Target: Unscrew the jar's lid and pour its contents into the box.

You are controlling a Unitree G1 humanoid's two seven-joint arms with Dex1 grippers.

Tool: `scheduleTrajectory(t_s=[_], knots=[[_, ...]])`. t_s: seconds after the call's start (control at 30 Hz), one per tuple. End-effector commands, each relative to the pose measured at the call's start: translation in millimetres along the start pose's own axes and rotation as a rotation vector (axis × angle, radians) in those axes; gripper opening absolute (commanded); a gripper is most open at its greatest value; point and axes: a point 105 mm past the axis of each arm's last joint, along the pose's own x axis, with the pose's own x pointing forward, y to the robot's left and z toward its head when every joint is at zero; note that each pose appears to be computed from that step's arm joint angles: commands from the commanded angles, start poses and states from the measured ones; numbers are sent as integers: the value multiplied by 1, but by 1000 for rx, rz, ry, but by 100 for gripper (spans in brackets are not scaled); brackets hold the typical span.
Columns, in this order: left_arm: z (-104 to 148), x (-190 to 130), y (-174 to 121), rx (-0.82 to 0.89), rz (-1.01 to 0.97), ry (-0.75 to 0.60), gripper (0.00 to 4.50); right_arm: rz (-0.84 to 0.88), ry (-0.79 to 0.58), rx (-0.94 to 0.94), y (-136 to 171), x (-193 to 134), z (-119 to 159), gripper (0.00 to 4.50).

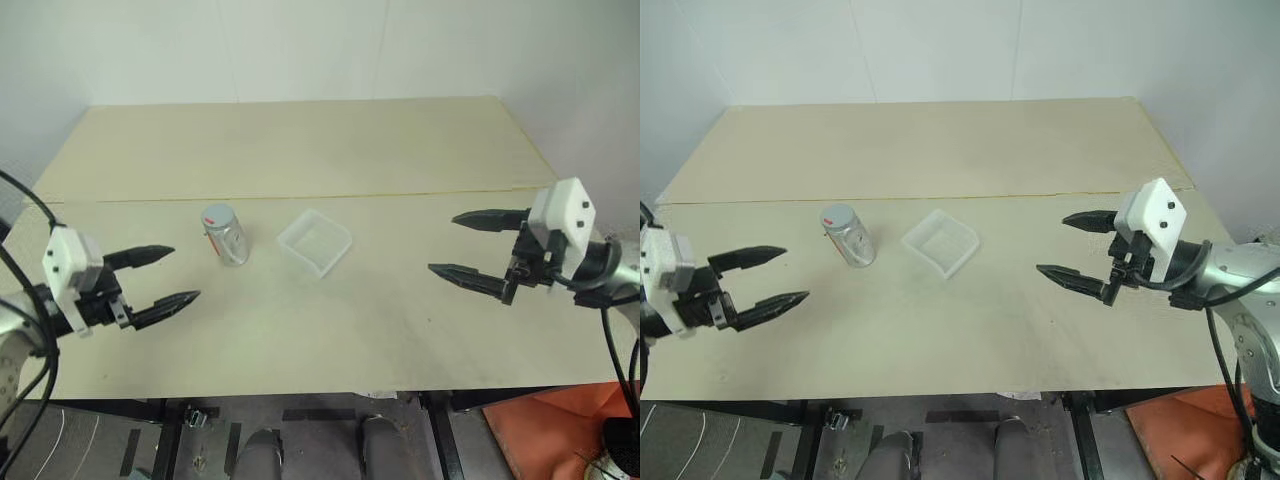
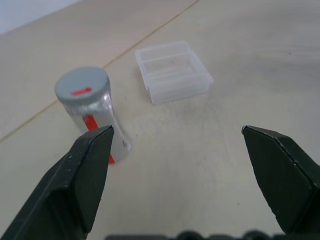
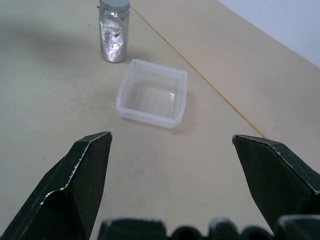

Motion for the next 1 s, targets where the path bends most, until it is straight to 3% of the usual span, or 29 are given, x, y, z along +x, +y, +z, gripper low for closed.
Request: scheduleTrajectory(t_s=[0.03,0.33,0.63,1.0], knots=[[14,-5,3,42,17,-20,446,-12,-25,-39,3,4,5,450],[7,8,18,23,129,-20,446,-28,-53,-33,6,5,10,450],[-22,47,33,-89,276,-82,446,-23,-62,-66,12,6,17,450],[-26,90,47,-94,398,-148,446,-53,-64,-82,15,2,24,450]])
